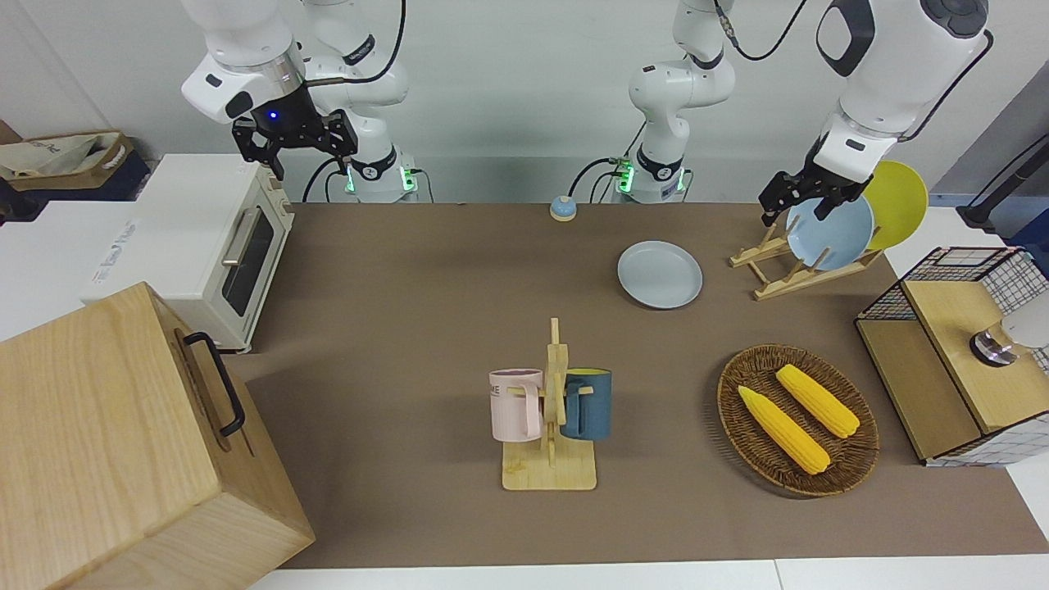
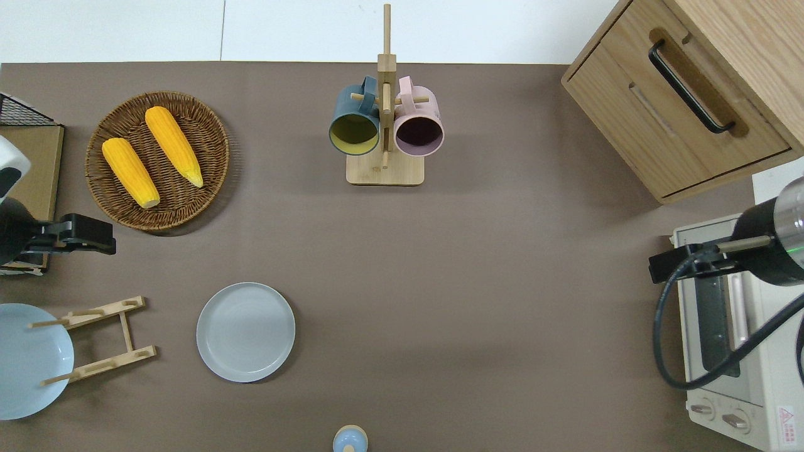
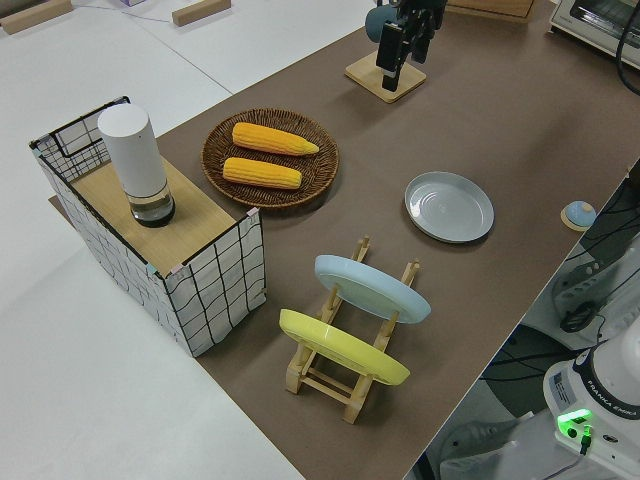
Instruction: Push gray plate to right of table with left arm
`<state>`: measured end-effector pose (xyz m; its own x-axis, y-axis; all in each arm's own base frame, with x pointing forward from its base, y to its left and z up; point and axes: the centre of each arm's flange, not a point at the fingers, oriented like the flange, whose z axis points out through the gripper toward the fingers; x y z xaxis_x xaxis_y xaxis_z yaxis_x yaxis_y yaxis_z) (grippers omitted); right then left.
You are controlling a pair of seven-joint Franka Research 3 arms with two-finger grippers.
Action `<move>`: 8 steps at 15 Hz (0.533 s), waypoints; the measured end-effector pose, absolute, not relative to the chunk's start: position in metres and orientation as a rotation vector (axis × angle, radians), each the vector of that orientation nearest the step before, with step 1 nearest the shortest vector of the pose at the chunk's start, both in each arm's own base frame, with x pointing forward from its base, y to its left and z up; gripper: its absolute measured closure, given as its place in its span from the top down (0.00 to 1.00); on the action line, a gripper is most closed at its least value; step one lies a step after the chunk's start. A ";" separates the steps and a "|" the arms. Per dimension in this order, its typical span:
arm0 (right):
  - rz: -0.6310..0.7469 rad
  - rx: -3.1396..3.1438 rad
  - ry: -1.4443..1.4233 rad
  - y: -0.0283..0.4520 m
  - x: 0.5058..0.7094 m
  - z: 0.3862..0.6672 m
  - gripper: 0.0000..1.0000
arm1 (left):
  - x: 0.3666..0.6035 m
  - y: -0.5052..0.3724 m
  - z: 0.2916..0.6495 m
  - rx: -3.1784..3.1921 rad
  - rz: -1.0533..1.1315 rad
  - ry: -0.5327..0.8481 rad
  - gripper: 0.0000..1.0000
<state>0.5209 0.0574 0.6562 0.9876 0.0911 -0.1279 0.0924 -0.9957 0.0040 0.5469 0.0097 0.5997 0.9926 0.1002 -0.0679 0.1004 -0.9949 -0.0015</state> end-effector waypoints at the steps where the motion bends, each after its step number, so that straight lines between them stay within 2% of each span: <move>1: -0.200 3.122 0.144 0.057 0.521 0.656 0.99 | 0.547 0.010 0.600 3.134 -0.103 0.157 1.00; 8: -0.200 3.122 0.144 0.057 0.521 0.656 0.99 | 0.547 0.011 0.594 3.133 -0.125 0.167 1.00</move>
<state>0.5209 0.0574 0.6562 0.9876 0.0911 -0.1279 0.0924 -0.9957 0.0040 0.5467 0.0110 0.5939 0.9912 0.1060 -0.0796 0.1061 -0.9944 -0.0026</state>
